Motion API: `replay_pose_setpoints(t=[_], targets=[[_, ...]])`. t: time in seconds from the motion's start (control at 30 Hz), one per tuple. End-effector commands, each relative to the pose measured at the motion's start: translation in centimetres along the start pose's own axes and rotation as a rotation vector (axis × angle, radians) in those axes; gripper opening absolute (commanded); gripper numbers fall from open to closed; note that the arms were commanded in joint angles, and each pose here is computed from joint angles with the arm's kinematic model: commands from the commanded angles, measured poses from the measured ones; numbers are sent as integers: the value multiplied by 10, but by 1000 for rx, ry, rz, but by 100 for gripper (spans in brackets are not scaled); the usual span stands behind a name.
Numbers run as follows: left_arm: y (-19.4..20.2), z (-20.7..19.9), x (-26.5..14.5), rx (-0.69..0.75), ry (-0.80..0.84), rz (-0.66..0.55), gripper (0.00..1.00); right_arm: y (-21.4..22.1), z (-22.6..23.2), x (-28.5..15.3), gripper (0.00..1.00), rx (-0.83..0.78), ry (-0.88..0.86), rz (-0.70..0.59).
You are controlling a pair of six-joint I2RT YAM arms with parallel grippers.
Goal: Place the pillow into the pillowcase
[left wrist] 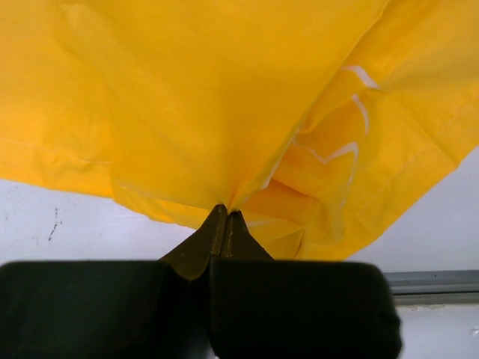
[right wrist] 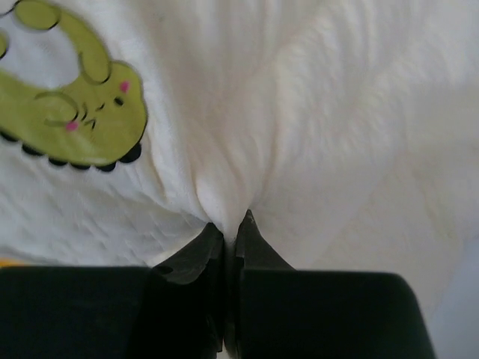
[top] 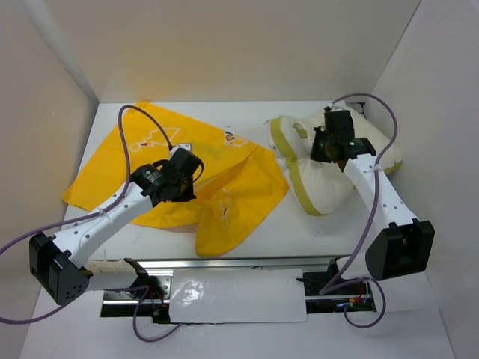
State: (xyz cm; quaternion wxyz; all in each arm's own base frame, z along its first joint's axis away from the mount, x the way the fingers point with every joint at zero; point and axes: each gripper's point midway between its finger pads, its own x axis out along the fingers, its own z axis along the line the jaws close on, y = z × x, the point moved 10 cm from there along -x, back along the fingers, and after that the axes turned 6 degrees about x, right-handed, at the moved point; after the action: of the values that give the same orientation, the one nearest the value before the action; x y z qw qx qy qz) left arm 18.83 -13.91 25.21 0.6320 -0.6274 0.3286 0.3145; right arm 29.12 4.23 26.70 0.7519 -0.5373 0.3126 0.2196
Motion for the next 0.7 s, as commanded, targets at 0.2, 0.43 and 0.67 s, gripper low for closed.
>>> replay_pose_setpoints(t=[0.2,0.43,0.67], targets=[[5,-19,3,26,53,-4,0,73,100,-58,0,-541,-417,62],[8,-19,6,-12,6,2,0,111,97,-70,0,-683,-533,141],[5,-19,2,-52,-17,-6,0,148,100,-70,0,-810,-703,246]])
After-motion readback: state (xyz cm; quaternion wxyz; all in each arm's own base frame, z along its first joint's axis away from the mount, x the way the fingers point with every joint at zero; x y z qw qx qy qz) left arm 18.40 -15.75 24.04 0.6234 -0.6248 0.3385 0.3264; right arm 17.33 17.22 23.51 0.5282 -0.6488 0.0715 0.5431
